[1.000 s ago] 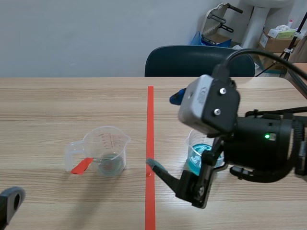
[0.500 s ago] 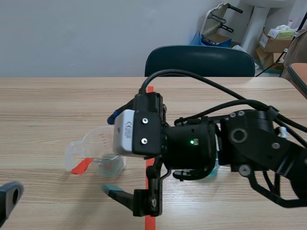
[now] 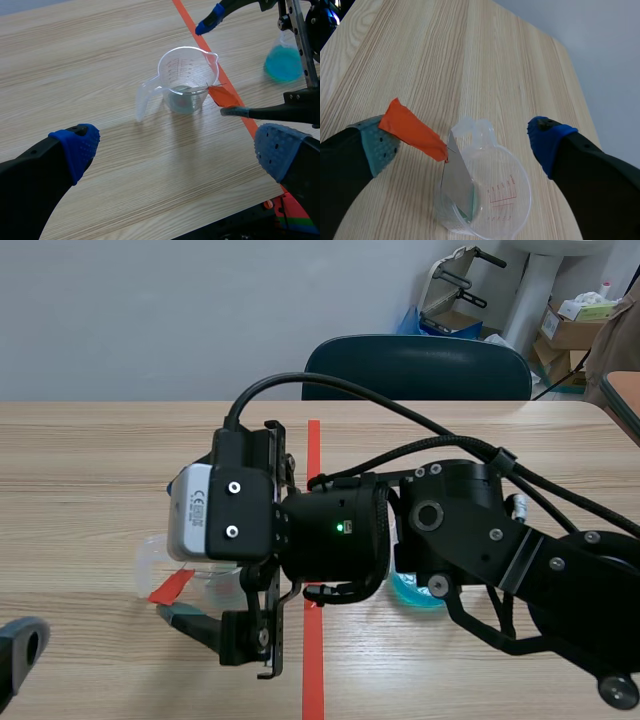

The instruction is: Do the redox reaction experiment

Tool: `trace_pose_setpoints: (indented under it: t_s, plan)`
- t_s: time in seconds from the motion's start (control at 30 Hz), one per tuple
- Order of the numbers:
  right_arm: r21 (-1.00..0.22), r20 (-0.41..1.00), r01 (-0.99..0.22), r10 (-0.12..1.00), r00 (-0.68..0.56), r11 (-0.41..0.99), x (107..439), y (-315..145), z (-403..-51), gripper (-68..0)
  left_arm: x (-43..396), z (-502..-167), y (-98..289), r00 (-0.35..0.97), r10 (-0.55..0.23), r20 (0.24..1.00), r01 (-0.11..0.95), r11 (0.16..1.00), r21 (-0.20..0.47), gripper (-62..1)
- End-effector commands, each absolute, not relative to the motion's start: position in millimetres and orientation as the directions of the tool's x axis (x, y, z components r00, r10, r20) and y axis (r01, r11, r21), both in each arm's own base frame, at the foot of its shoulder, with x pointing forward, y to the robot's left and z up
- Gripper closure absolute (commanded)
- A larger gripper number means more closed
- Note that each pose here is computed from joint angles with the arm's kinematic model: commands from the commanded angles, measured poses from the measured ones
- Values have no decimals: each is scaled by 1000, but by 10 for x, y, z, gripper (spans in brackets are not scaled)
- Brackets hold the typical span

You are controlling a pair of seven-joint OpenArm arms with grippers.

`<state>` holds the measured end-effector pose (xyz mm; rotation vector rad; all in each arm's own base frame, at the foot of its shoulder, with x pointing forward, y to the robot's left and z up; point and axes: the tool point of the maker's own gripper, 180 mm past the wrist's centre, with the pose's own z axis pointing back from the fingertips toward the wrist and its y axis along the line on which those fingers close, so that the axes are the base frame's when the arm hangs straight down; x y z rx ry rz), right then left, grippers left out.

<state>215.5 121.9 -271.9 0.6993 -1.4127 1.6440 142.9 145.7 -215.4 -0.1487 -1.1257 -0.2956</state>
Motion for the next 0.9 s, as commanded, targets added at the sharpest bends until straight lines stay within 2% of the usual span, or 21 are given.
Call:
trace_pose_setpoints:
  t_s: [0.0,0.27,0.43,0.53,0.77,0.87]
  plan:
    - [-523,832,-852,212,-513,-8,2171,1207,-2620,-440,1460,-2079,1414,371,-144,917,313,950,23,-623]
    - [-550,820,-834,213,-531,38,2252,1204,-2569,-171,1460,-2080,1414,372,-144,917,313,950,23,-623]
    - [-551,820,-833,213,-532,40,2260,1200,-2565,-43,1460,-2079,1414,371,-144,917,313,950,23,-623]
    - [-551,822,-834,205,-532,45,2266,1197,-2544,-7,1460,-2079,1414,371,-144,917,313,950,23,-623]
    - [-463,884,-875,145,-444,145,2481,1119,-2284,-7,1470,-2054,1410,358,-140,923,312,950,23,-623]
    - [-422,903,-895,155,-401,143,2563,1109,-2215,-8,1473,-2047,1409,354,-138,925,312,950,23,-623]
